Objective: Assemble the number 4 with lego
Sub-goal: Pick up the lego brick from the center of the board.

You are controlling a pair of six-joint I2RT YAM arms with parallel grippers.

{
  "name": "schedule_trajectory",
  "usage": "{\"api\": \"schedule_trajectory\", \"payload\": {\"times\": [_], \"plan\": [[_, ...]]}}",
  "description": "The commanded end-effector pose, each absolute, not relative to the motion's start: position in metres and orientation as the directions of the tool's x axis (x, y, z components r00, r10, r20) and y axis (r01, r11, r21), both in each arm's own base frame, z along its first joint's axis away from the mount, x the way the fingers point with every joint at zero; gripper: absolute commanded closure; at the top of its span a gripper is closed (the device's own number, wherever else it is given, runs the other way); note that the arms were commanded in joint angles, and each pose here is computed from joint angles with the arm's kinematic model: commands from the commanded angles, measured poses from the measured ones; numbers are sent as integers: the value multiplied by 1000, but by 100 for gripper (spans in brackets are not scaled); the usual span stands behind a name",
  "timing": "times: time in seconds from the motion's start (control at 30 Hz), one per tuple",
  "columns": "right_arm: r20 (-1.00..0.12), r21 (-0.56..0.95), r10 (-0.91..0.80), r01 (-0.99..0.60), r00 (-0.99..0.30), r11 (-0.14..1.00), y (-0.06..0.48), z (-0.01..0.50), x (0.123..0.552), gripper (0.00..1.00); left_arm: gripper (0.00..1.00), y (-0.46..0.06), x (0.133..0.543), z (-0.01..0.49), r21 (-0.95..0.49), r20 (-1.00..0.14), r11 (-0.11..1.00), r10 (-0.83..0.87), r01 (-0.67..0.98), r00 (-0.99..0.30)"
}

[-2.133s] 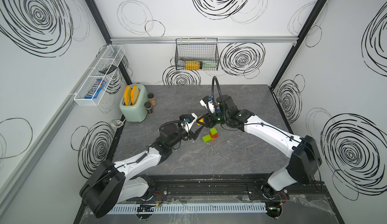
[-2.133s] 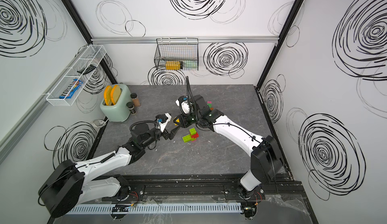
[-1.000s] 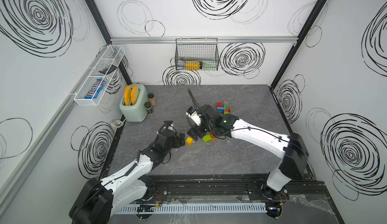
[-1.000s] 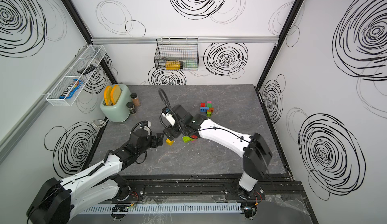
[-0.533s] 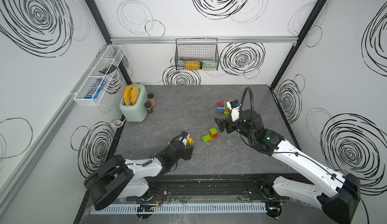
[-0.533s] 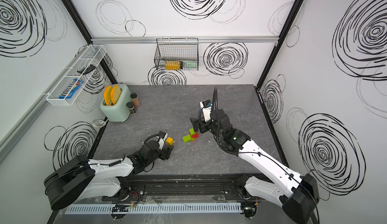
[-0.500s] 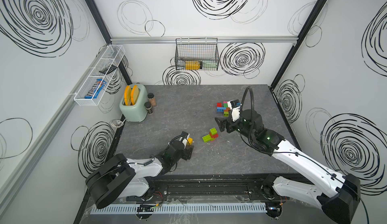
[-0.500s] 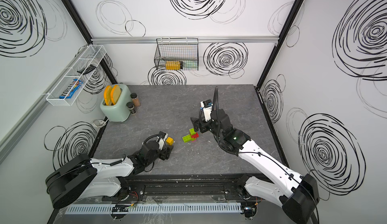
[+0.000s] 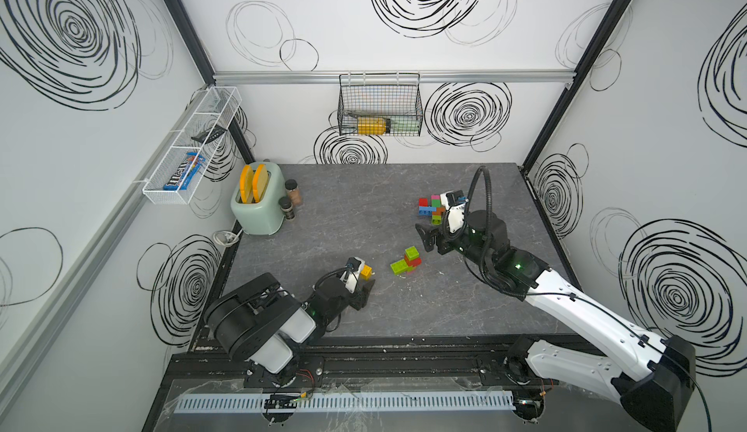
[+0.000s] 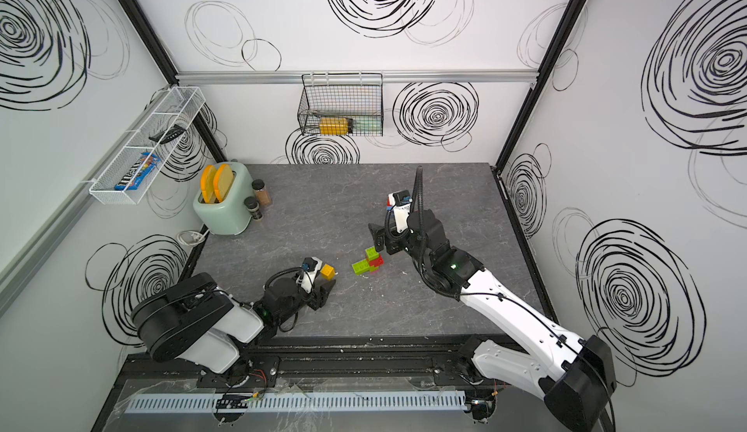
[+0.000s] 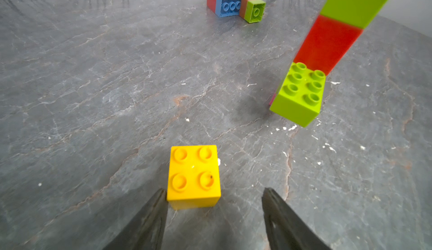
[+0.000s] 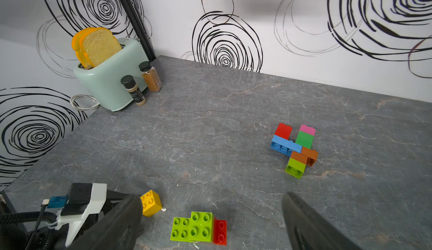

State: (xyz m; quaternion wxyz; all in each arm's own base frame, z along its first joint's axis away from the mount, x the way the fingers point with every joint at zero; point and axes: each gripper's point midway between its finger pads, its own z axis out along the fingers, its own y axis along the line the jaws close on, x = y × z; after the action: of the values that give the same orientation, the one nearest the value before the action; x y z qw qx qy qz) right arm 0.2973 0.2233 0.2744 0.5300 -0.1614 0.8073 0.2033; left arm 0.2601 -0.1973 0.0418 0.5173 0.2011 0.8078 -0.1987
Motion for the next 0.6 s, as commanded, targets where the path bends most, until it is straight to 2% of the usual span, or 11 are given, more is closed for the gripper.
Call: {"api": "schedule_trajectory", "payload": {"times": [0.0,0.23,0.43,0.57], "plan": [[-940,139,-34,-471,-339,871,222,288,304,3,37,-205,270,76,-80,-970,824,65,560,-233],[-942,122,-45,-462,-334,878,218,287,308,3,45,-197,271,82,-106,-980,824,7,556,-197],[-928,140,-53,-476,-369,868,223,274,311,2,40,-205,274,74,-90,-975,813,46,576,-218],[-927,149,-47,-482,-372,863,225,274,311,3,41,-207,277,70,-85,-972,816,60,572,-229]]}}
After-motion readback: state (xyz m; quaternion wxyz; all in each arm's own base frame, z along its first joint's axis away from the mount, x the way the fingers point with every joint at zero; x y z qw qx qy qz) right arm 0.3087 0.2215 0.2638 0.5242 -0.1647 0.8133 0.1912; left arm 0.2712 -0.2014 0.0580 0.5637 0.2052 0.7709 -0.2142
